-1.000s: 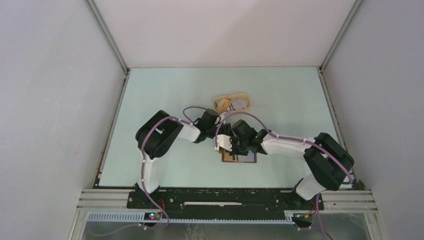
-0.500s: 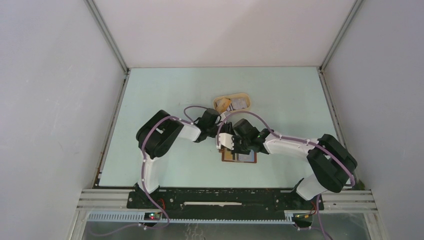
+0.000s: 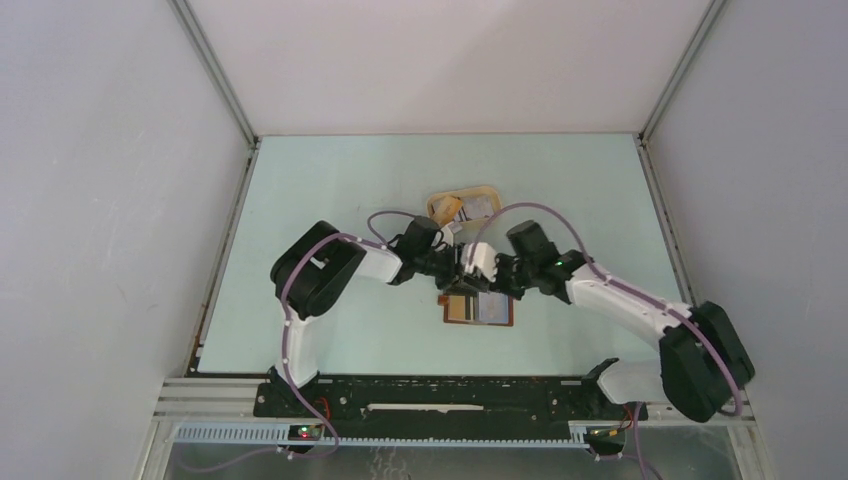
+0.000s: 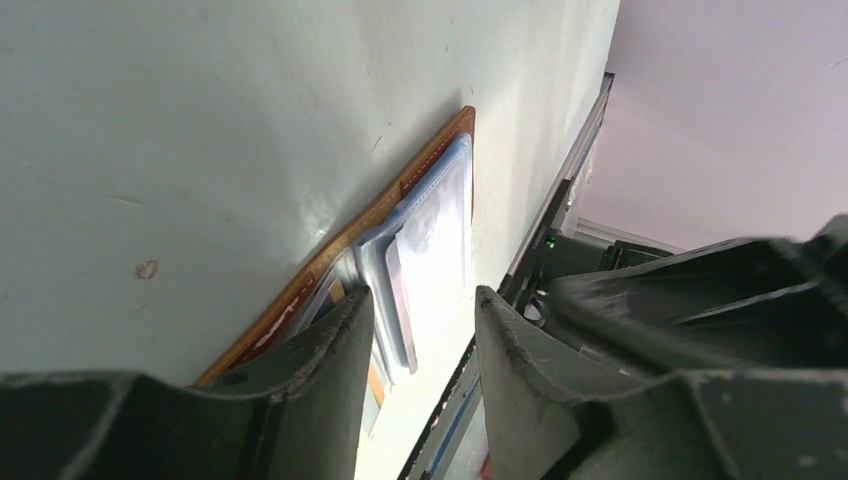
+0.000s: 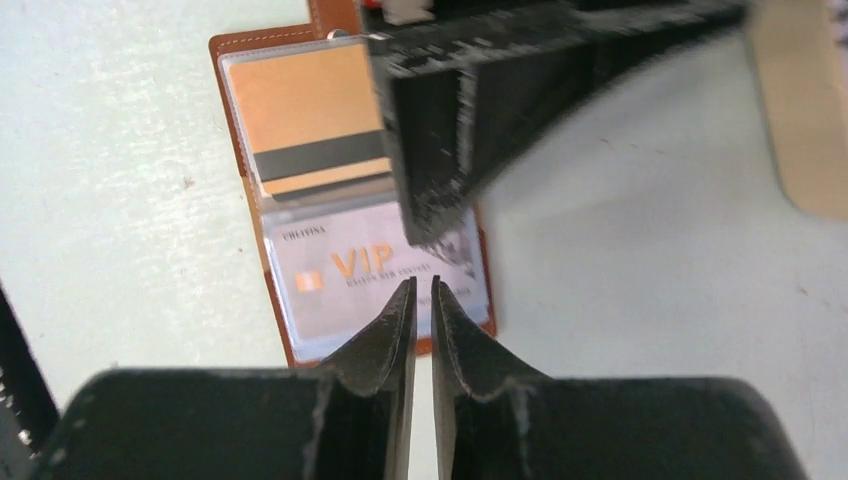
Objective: Put the credit cards into the card holder
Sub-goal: Insert the credit card into the card holder.
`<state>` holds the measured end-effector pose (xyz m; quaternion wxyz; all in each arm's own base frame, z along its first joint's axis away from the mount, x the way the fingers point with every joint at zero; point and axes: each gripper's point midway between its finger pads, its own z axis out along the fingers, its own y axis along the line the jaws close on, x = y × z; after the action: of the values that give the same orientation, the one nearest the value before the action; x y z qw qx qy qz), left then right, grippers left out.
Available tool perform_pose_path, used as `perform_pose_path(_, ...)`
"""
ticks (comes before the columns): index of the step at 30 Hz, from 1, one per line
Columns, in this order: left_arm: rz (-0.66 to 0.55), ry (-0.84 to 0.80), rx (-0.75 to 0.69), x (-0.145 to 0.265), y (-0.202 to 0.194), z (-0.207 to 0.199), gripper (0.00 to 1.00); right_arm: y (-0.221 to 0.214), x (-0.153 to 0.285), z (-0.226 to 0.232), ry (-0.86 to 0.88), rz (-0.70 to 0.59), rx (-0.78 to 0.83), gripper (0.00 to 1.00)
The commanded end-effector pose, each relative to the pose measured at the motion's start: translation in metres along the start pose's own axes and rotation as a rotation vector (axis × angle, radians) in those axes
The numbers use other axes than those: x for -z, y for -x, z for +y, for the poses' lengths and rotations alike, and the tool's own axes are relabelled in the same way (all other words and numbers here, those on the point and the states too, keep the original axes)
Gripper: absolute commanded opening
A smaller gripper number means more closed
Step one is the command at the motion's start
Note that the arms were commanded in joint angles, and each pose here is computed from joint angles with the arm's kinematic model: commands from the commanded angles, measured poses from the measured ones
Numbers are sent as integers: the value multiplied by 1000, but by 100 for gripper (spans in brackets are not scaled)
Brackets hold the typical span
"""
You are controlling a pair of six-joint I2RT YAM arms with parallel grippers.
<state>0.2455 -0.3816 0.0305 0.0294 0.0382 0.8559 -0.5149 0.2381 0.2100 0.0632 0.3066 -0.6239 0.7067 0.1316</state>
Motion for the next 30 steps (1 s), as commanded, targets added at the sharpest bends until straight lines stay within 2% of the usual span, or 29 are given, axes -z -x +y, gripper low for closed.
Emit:
perform_pose_path(1,-115,49,-63,10,22,-14,49,28,43,2,83,-215,-131,18)
perform_pose_path(5,-190,46,-130,23,33,-34,52,32,79,-1,114,-294,-201,24)
perform_pose_path(7,-223,60,-175,31,35,-42,53,31,92,-4,116,-330,-272,38)
perform_pose_path(10,-278,94,-257,46,37,-53,53,34,102,-4,175,-386,-464,72)
perform_pose_path(12,-309,108,-305,55,35,-62,53,36,105,1,258,-418,-565,78)
perform_pose_path(16,-419,145,-441,84,33,-95,54,33,101,1,363,-432,-714,79)
perform_pose_path(20,-555,229,-567,116,33,-116,54,19,79,-2,442,-364,-910,77)
perform_pose_path(25,-745,276,-627,161,35,-125,57,5,55,-5,465,-274,-1069,74)
perform_pose_path(27,-810,262,-608,174,35,-124,77,0,49,-8,461,-245,-1112,71)
perform_pose_path(28,-840,238,-576,179,35,-122,94,-3,46,-9,455,-231,-1133,71)
perform_pose_path(29,-869,178,-533,181,36,-124,99,-6,43,-10,451,-216,-1156,71)
perform_pose_path(30,-867,116,-490,179,36,-124,100,-9,40,-10,448,-203,-1170,71)
